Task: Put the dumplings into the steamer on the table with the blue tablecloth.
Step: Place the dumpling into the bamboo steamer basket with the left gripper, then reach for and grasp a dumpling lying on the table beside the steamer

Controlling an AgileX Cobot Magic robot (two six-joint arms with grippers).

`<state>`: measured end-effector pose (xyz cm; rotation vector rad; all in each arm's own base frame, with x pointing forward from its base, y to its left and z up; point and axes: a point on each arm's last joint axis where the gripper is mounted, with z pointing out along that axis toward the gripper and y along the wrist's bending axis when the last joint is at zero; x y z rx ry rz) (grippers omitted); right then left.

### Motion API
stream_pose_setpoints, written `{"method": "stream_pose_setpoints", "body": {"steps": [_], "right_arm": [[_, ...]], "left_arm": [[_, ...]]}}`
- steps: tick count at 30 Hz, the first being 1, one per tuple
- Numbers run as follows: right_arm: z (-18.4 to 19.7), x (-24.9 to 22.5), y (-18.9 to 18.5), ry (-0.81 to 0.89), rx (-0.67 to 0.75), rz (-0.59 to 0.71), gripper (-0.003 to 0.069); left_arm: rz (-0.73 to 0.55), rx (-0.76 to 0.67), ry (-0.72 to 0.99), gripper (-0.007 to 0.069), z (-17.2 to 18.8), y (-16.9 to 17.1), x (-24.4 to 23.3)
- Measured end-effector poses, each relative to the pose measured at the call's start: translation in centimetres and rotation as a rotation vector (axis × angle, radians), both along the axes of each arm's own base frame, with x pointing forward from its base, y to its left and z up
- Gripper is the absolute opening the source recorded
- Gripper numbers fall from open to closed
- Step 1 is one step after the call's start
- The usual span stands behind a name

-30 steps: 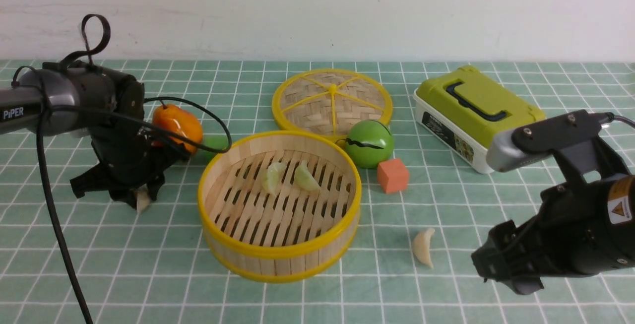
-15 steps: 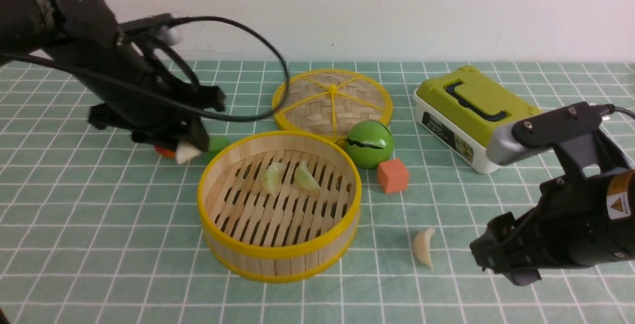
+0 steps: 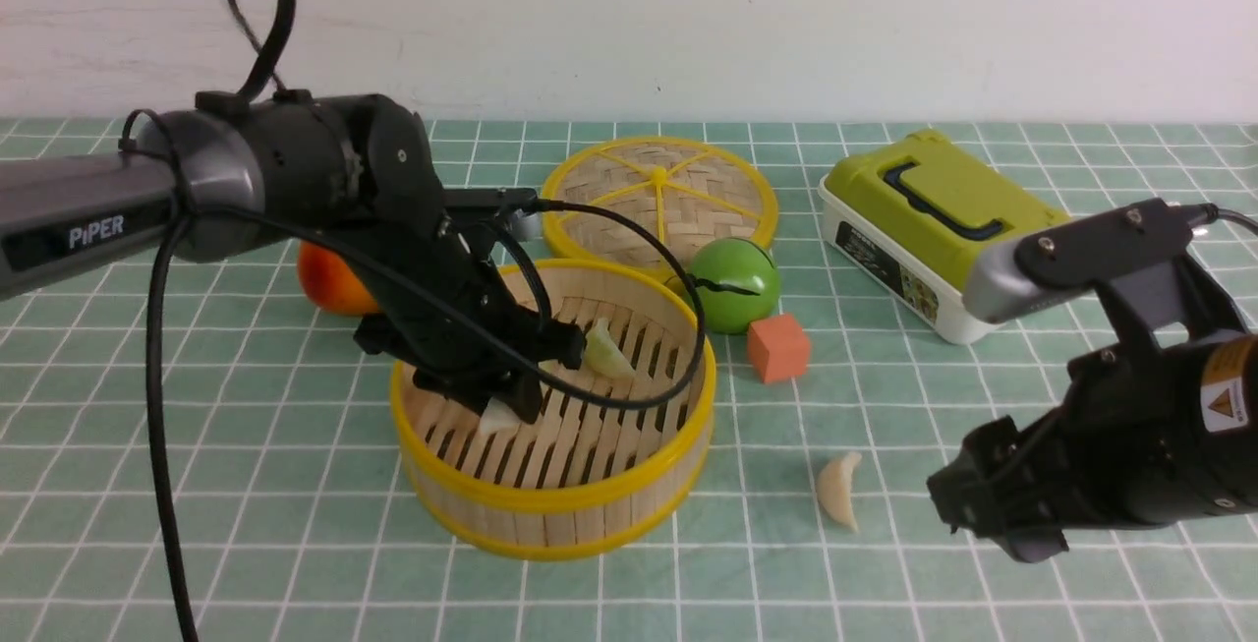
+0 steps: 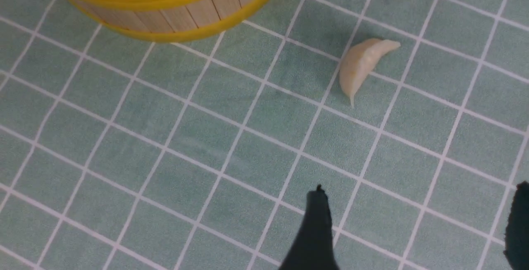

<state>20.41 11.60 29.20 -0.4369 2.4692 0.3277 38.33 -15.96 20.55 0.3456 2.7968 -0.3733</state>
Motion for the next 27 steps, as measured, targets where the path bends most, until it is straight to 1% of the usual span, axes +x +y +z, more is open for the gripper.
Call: {"method": "stream_pose_setpoints", "body": {"steps": [1,2,4,6,9,11,13,15,17,19,20,22,23,24,25,26,27], "right_arm": [[0.0,0.0,0.0,-0.005,0.004,-0.001,0.0565],[-0.1,0.0,0.0,-0.004,0.003,-0.001,0.0565],[-0.2,0.1,0.0,-0.016,0.012,-0.005,0.0564],[-0.5,0.2,0.1,-0.007,0.029,-0.029,0.0565],[-1.3,0.6,0.3,0.036,0.034,-0.064,0.0565],[-2.6,1.3,0.7,0.091,0.016,-0.081,0.0565],[-4.0,2.1,1.1,0.132,-0.005,-0.088,0.0565],[-5.5,3.3,1.8,0.168,-0.027,-0.092,0.0565],[-6.2,4.6,2.5,0.183,-0.036,-0.093,0.0565],[-7.0,5.8,3.1,0.196,-0.044,-0.095,0.0565],[-7.6,7.2,3.8,0.198,-0.045,-0.099,0.0565],[-8.3,9.1,4.4,0.195,-0.034,-0.125,0.0562],[-9.0,10.4,4.8,0.2,-0.028,-0.152,0.0555],[-9.0,10.6,4.7,0.2,-0.027,-0.159,0.0554],[-9.7,11.9,4.8,0.207,-0.021,-0.197,0.0542],[-10.4,12.7,4.6,0.217,-0.018,-0.232,0.0525],[-10.7,13.1,4.5,0.222,-0.017,-0.245,0.0514]], "left_arm": [[0.002,-0.003,0.001,0.03,-0.1,0.0,0.0],[0.002,-0.002,0.002,0.0307,-0.1,0.0,0.0],[0.008,-0.014,0.004,0.0382,-0.1,-0.1,0.0],[0.018,-0.026,0.009,0.0435,-0.1,-0.2,0.0],[0.03,-0.033,0.015,0.0453,0.3,-0.2,0.0],[0.044,-0.045,0.003,0.0451,1.9,-0.1,-0.4],[0.051,-0.058,-0.04,0.044,4.5,0.2,-0.9],[0.048,-0.078,-0.13,0.0419,8.9,0.8,-2.4],[0.04,-0.1,-0.202,0.0397,12.7,1.6,-4.4],[0.032,-0.116,-0.255,0.0379,15.6,2.4,-6.4],[0.028,-0.13,-0.295,0.0363,17.7,3.1,-8.4],[0.024,-0.154,-0.363,0.0344,20.3,4.2,-11.4],[0.024,-0.174,-0.416,0.0332,21.8,5.1,-13.9],[0.025,-0.172,-0.418,0.033,21.7,5.3,-14.2],[0.03,-0.184,-0.467,0.0321,22.7,6.2,-16.5],[0.046,-0.187,-0.5,0.0311,22.7,7.0,-18.2],[0.053,-0.19,-0.528,0.0307,23.0,7.4,-19.1]]}}
